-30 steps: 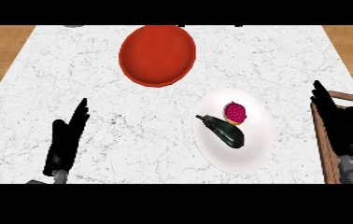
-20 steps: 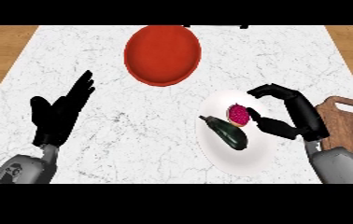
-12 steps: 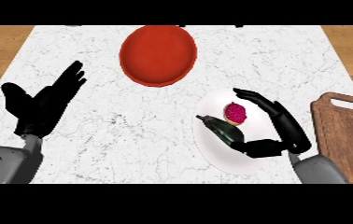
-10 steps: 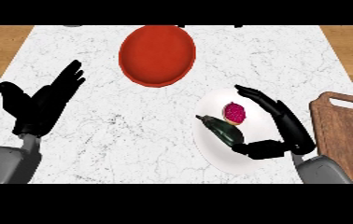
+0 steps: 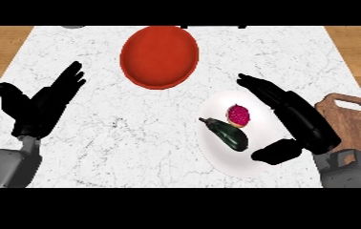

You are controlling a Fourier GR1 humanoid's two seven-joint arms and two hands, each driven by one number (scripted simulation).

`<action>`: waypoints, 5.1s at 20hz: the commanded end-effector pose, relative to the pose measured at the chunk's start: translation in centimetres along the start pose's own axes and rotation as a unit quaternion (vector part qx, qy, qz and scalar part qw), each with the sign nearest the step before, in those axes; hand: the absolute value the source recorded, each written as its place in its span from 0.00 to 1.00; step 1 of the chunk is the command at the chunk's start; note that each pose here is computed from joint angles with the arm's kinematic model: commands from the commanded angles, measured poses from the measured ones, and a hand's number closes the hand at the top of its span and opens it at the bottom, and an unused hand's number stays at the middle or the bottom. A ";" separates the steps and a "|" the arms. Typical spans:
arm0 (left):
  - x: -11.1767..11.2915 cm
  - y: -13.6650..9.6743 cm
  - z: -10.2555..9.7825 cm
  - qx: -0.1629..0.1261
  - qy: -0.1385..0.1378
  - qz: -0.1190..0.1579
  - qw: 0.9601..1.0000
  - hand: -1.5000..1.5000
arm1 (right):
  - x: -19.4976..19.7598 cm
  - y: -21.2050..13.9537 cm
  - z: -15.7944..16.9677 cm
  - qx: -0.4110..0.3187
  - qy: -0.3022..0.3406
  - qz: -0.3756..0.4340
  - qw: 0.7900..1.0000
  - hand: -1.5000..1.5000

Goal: Pick the cupcake from the plate and place it in the bowl

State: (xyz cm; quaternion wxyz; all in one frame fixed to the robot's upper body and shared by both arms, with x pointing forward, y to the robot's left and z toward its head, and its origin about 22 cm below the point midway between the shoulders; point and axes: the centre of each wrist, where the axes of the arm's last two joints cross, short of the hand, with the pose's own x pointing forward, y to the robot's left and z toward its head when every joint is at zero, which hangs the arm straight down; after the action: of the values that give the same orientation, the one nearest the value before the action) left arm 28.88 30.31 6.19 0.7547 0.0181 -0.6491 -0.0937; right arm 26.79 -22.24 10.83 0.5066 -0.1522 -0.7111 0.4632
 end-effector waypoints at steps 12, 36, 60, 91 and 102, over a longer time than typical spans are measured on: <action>-0.8 -1.1 0.2 -0.008 0.000 0.008 1.000 0.50 | 10.5 -0.9 -5.0 0.161 0.122 0.144 0.969 0.00; -1.7 -0.3 1.2 -0.002 -0.003 -0.012 1.000 0.50 | 6.5 0.9 -7.1 0.190 0.191 0.191 0.944 0.00; -1.5 0.6 -0.6 0.005 -0.006 -0.004 1.000 0.50 | -0.3 7.5 -9.7 0.236 0.238 0.199 0.921 0.00; -0.5 -0.6 -0.9 -0.004 -0.009 0.001 1.000 0.50 | -5.3 9.1 -10.2 0.198 0.171 0.202 0.944 1.00; 1.2 -0.6 -1.1 -0.013 -0.009 0.003 1.000 0.50 | -13.3 -3.5 -7.7 0.136 0.162 0.179 0.961 1.00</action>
State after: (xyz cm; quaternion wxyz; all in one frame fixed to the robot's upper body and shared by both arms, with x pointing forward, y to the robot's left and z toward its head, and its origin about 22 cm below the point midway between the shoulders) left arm 29.67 29.13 6.34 0.7499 0.0121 -0.6537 -0.1010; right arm 38.67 -23.00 4.59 0.5323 -0.2725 -0.4932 0.6318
